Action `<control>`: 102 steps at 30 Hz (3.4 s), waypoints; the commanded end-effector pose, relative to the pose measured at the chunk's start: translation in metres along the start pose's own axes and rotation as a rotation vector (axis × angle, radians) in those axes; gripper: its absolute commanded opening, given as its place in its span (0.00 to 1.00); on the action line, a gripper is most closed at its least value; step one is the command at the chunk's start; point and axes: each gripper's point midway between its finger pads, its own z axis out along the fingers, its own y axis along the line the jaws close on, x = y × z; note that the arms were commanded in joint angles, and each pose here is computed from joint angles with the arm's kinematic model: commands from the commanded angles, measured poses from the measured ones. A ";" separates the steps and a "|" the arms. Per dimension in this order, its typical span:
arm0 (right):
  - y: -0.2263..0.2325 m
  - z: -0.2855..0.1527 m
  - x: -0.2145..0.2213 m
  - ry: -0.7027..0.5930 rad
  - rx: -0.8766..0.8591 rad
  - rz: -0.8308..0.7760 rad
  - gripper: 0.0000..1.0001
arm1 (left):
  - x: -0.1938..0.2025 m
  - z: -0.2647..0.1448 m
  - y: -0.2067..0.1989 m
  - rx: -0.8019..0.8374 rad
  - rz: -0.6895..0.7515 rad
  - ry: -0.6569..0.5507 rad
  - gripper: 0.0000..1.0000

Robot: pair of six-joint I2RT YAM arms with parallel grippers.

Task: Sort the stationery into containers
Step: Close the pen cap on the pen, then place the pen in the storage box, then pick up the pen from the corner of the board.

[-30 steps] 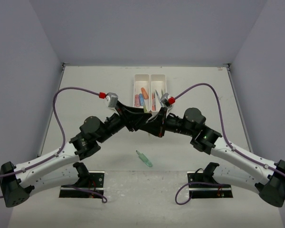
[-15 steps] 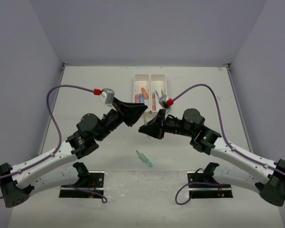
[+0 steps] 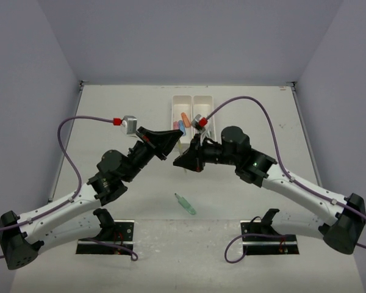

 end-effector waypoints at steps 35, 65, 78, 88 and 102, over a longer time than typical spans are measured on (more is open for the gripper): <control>-0.274 -0.012 -0.020 0.189 0.919 0.333 0.00 | -0.076 -0.061 0.090 -0.873 0.223 -0.034 0.88; -0.179 -0.015 0.020 0.355 0.850 0.064 0.76 | -0.024 -0.144 0.144 -1.070 0.293 0.152 1.00; -0.059 -0.010 0.207 0.647 0.707 0.016 0.92 | -0.029 -0.161 0.144 -1.062 0.238 0.109 1.00; -0.074 0.004 0.251 0.760 0.748 -0.016 0.70 | -0.017 -0.154 0.146 -1.043 0.256 0.159 1.00; -0.089 -0.007 0.238 0.679 0.848 -0.040 0.00 | 0.011 -0.147 0.152 -1.025 0.173 0.172 1.00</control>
